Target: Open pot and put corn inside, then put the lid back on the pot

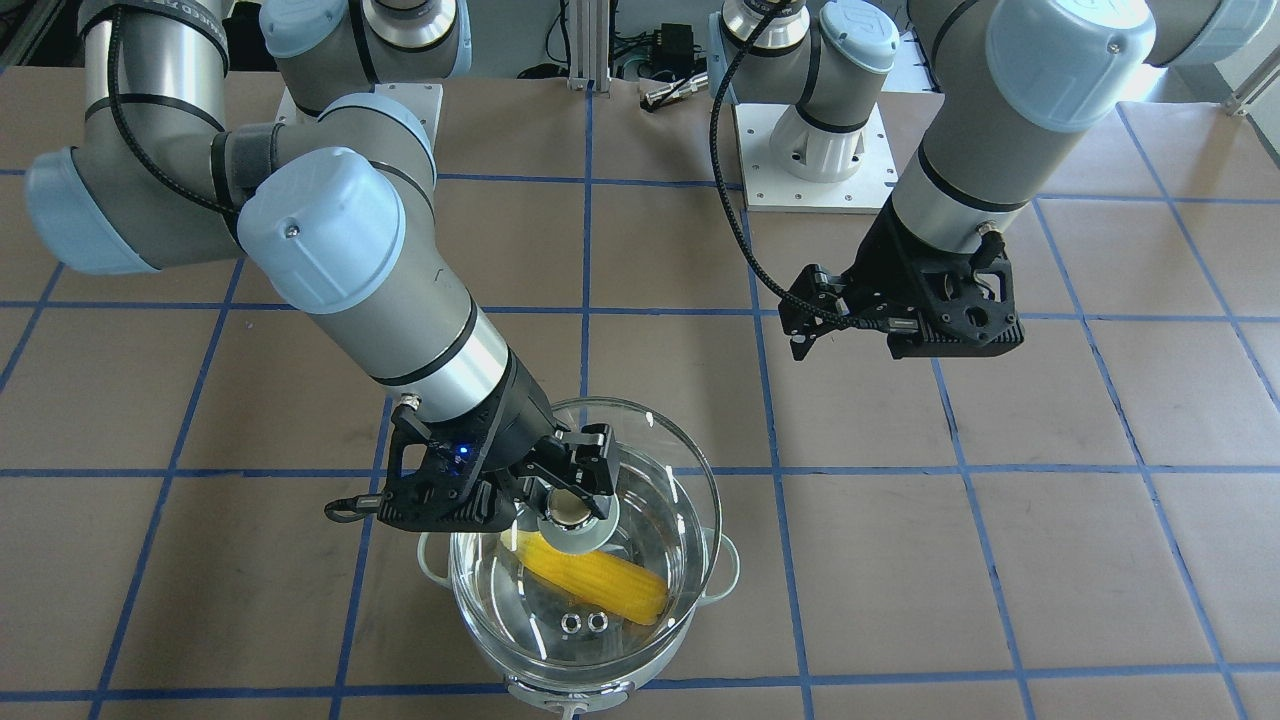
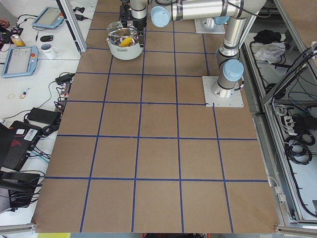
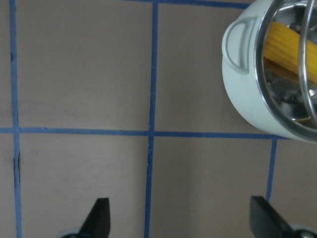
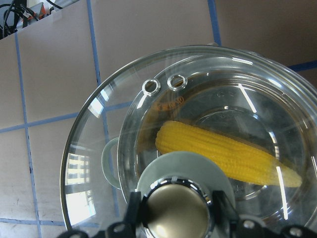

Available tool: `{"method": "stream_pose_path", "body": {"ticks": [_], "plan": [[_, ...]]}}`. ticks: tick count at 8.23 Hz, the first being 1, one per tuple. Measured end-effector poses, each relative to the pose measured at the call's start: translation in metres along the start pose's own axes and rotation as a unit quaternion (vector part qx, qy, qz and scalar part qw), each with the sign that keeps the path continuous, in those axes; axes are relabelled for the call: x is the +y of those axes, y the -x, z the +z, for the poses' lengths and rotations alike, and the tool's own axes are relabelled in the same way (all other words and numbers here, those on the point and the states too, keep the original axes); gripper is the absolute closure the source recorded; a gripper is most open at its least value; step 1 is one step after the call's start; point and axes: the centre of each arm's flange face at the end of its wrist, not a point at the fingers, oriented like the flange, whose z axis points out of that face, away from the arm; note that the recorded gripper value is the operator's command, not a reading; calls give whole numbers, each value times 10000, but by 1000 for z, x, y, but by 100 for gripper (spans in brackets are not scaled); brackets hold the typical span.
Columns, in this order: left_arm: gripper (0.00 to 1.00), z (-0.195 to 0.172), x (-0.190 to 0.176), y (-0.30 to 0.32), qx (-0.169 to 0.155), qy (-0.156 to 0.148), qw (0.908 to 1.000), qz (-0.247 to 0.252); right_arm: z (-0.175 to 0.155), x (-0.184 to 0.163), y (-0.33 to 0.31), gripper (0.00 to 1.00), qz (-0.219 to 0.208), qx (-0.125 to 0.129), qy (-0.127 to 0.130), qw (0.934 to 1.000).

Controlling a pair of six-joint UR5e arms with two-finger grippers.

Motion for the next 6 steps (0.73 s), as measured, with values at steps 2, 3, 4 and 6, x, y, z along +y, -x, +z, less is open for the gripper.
{"method": "stream_pose_path", "body": {"ticks": [2,3,4,6], "plan": [[0,1,0,8,-28,109,9998,-166,12,0,-2,81,3,10,39,10000],[0,2,-1,10,-44,137,9997,-192,18,3,-2,82,-1,29,86,10000],[0,4,-1,10,-26,160,9996,-223,24,7,-4,82,-14,57,149,9999],[0,1,0,8,-7,109,9998,-135,31,10,-9,82,-20,125,201,9997]]}}
